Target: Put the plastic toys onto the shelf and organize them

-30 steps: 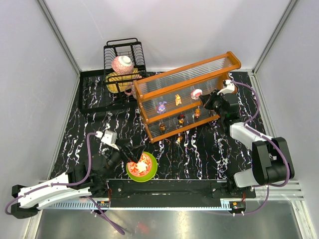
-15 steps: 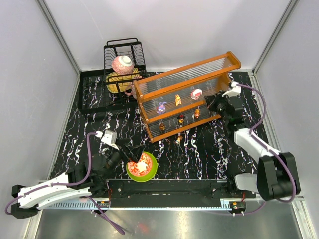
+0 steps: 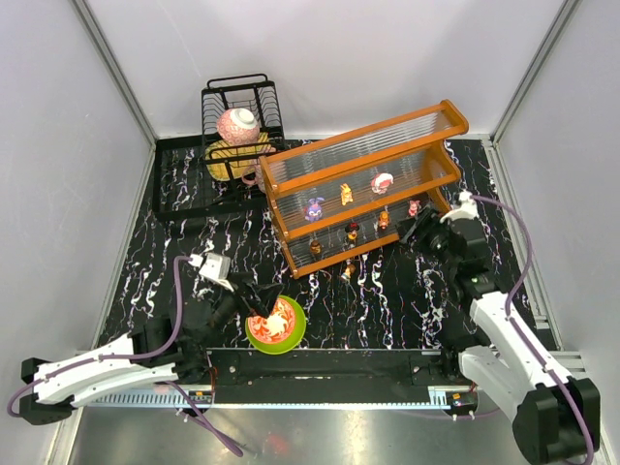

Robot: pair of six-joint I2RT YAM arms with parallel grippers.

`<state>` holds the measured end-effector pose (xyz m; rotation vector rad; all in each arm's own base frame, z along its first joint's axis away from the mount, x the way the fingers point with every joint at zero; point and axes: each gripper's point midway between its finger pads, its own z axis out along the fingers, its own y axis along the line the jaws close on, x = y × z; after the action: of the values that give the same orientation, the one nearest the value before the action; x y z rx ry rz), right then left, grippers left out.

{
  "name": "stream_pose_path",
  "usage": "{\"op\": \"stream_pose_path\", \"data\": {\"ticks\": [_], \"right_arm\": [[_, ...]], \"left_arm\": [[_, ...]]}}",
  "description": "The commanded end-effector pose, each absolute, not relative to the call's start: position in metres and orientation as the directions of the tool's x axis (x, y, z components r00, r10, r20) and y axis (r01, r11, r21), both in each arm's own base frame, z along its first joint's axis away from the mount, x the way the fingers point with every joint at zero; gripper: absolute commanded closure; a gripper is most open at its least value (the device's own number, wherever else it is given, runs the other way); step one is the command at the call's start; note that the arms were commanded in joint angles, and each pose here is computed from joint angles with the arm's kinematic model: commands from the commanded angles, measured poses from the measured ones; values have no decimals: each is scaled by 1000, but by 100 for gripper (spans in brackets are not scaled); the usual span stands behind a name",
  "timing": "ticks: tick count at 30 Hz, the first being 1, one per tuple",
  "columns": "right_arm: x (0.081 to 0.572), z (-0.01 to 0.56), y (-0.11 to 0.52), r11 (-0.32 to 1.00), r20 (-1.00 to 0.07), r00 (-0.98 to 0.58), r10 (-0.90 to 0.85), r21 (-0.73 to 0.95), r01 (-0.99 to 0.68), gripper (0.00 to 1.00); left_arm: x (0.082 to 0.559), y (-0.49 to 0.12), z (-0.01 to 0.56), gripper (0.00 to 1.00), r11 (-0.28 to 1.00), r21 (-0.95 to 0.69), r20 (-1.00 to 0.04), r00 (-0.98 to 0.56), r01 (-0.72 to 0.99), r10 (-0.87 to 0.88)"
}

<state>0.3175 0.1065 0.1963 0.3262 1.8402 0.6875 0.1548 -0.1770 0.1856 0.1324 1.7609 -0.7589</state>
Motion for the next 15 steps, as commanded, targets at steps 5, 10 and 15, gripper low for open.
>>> {"op": "stream_pose_path", "data": {"ticks": [5, 10, 15], "right_arm": [[253, 119, 157, 778, -603, -605, 520, 627, 44, 29], [232, 98, 189, 792, -582, -651, 487, 608, 48, 31], [234, 86, 214, 842, -599, -674, 432, 536, 63, 33]], "left_arm": [[158, -183, 197, 1, 786, -456, -876, -367, 418, -313], [158, -182, 191, 1, 790, -462, -870, -381, 404, -314], [156, -177, 192, 1, 781, -475, -866, -375, 405, -331]]}}
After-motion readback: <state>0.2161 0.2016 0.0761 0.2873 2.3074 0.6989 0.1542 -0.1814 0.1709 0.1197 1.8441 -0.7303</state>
